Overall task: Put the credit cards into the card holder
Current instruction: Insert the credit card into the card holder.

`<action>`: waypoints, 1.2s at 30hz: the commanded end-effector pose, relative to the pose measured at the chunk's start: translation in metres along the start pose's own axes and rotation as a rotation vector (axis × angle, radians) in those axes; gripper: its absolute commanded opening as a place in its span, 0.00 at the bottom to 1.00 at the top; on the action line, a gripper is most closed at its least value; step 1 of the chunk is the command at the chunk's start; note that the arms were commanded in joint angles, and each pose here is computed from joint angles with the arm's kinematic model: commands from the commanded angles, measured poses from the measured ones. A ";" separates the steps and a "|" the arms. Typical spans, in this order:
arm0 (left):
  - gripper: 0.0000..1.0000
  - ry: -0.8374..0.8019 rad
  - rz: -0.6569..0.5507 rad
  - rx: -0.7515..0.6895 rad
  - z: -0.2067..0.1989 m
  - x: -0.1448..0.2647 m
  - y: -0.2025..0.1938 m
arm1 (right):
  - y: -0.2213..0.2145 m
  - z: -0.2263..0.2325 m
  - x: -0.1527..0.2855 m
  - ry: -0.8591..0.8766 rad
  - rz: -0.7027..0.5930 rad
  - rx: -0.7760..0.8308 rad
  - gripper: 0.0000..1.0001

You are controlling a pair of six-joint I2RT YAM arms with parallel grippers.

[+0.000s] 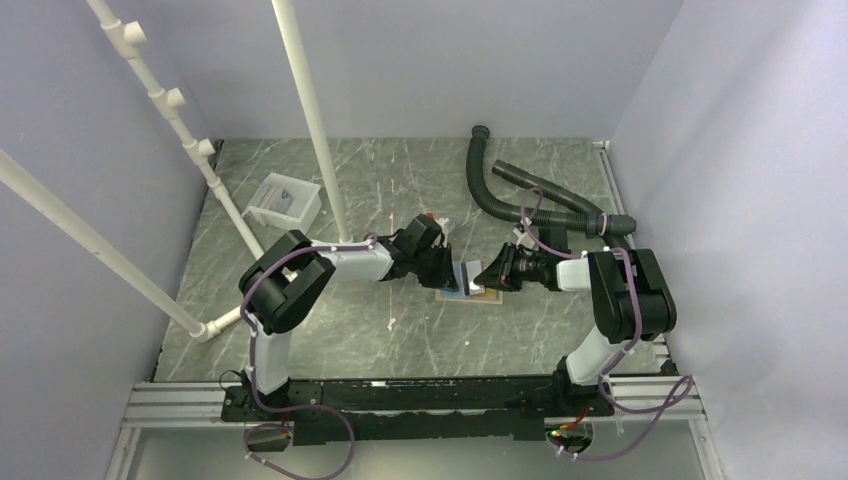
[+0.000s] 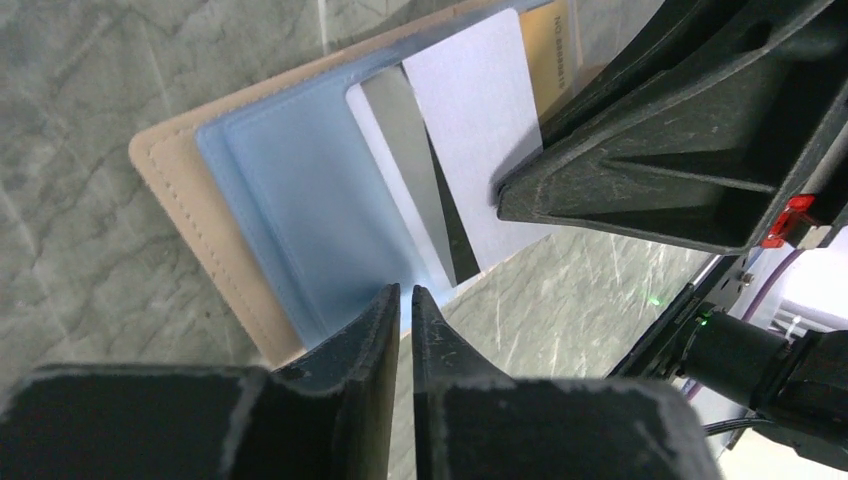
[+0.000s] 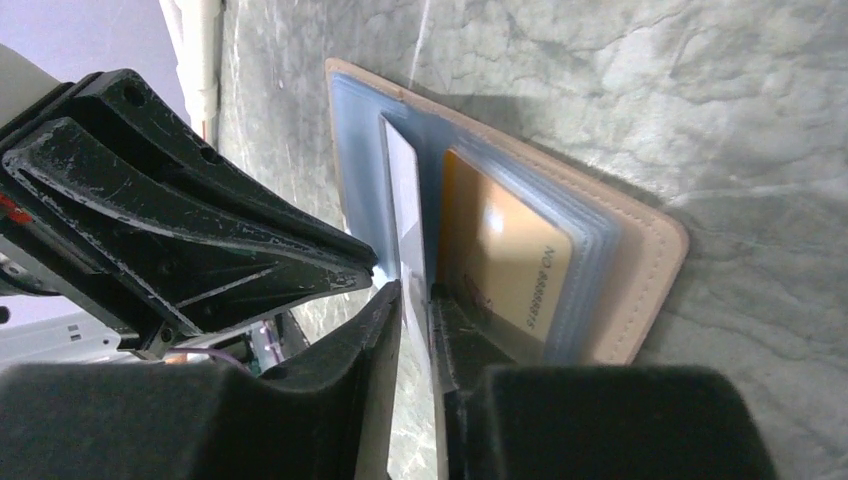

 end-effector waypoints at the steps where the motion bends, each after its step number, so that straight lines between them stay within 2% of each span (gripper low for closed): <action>1: 0.20 0.039 -0.049 -0.033 -0.014 0.027 0.010 | -0.002 0.003 0.003 -0.117 0.003 0.047 0.24; 3: 0.25 0.074 -0.072 -0.026 -0.010 0.033 0.013 | -0.002 0.010 0.004 -0.170 0.014 0.068 0.30; 5: 0.25 0.129 -0.092 -0.009 -0.001 0.036 0.013 | -0.002 0.015 0.005 -0.251 0.040 0.092 0.34; 9: 0.14 0.219 -0.083 0.020 0.017 0.028 0.010 | -0.001 0.024 0.005 -0.397 0.081 0.178 0.45; 15: 0.04 0.255 -0.061 0.024 0.025 0.015 0.011 | -0.002 0.030 0.000 -0.511 0.136 0.261 0.60; 23: 0.01 0.233 -0.036 0.035 0.026 0.012 0.007 | 0.000 0.038 0.009 -0.543 0.119 0.314 0.75; 28: 0.01 0.225 -0.030 0.032 0.026 0.012 0.006 | 0.001 0.043 0.000 -0.442 0.114 0.305 0.76; 33: 0.00 0.218 -0.015 0.040 0.026 0.008 0.005 | 0.000 0.044 -0.013 -0.328 0.108 0.268 0.71; 36: 0.00 0.204 0.006 0.057 0.028 0.004 0.002 | -0.002 0.054 -0.019 -0.185 0.102 0.242 0.67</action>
Point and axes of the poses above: each gripper's point midway between its finger pads, its own x axis back along the fingers, its own z axis along the line the jaws close on, y = z × x, the point moved 9 cm from there along x, back along the fingers, and after that the axes turned 11 degrees about x, right-handed, at the moved point
